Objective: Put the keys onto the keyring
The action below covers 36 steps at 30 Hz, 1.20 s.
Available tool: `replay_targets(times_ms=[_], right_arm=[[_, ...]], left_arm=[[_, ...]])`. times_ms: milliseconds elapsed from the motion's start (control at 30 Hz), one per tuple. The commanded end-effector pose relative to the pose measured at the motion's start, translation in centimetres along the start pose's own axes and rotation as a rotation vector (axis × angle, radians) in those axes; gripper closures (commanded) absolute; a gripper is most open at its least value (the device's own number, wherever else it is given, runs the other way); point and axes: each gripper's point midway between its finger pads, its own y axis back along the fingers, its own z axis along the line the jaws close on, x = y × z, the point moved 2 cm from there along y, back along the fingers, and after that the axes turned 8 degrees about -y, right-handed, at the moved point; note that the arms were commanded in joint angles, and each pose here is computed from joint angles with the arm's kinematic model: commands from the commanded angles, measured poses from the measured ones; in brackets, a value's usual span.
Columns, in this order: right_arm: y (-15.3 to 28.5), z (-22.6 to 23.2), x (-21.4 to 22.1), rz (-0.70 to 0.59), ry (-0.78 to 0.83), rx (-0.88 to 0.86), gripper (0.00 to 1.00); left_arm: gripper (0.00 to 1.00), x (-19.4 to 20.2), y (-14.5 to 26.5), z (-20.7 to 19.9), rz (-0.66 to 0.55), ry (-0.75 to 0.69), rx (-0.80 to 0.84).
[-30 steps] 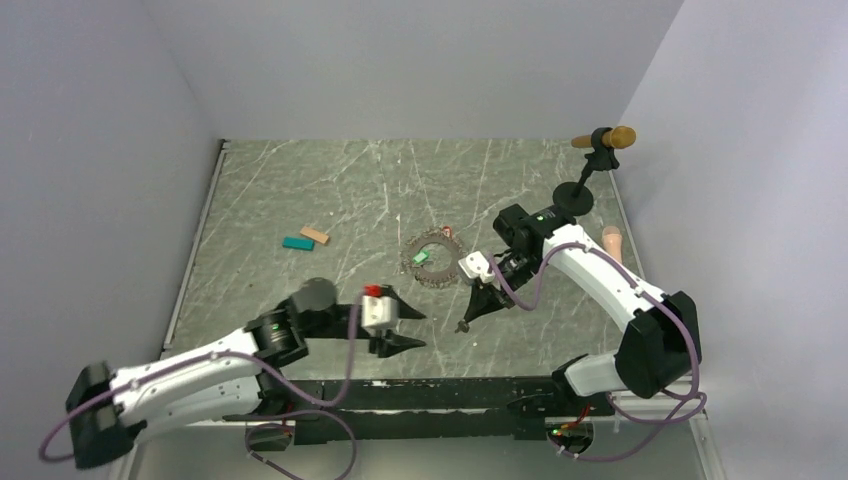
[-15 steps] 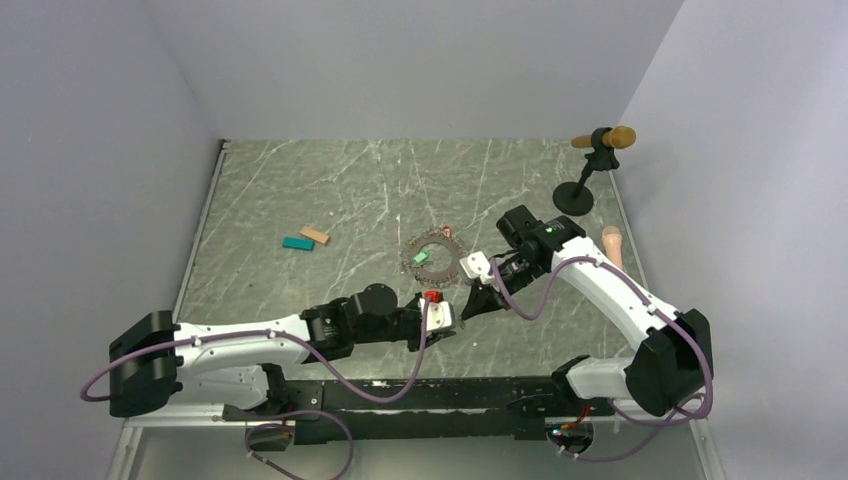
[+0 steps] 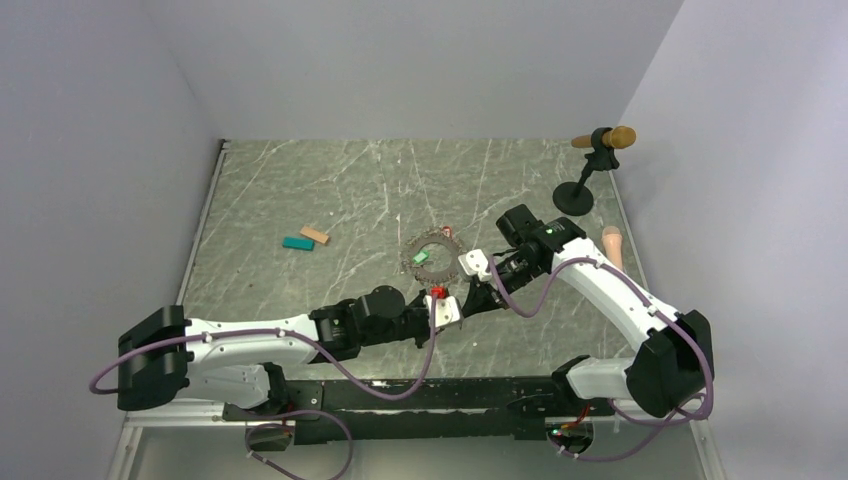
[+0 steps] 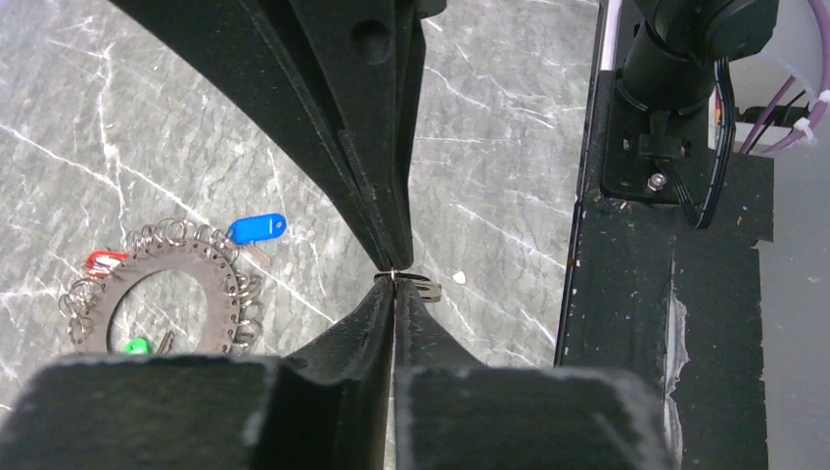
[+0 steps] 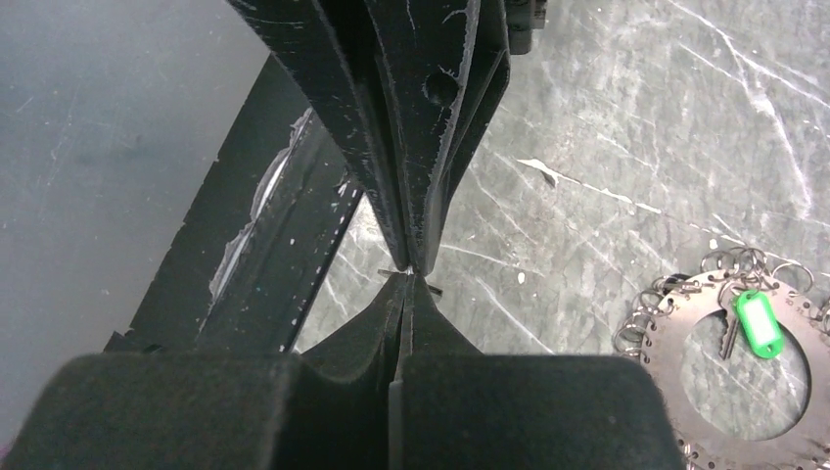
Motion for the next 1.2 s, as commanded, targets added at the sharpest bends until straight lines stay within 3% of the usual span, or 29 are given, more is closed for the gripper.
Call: replay_targets(times_ms=[0,200,333,400,667,1167], right_arm=[[0.0,0.1,-1.1,-0.040,0.045,0.007,1.00],[0.0,0.0,-1.4,-0.059,0.018,0.010,0.97],[0.7,-0.1,-2.4,-0.129,-0.016,0.025,0.63],[1.1,0.0,-2.6,-0.165,-0.022,0.029,0.58],[1.2,0.1,-3.6,-0.248,-0.048,0.004,0.57],[1.2,0.0,-4.7,-0.307,-0.051,-0.017,0.63]], left_arm=[[0.98,-2.6,-0.5,0.7,-0.066,0.011,-0.033],[1.00,-2.4,-0.1,0.9,-0.067,0.045,-0.059],[1.00,-2.9,1.6,2.2,-0.183,0.168,-0.180],[1.00,-3.7,2.7,2.7,-0.280,0.236,-0.226],[1.00,-5.4,4.5,2.9,-0.532,0.351,-0.250],[1.00,-5.4,3.3,2.5,-0.557,0.394,-0.224]])
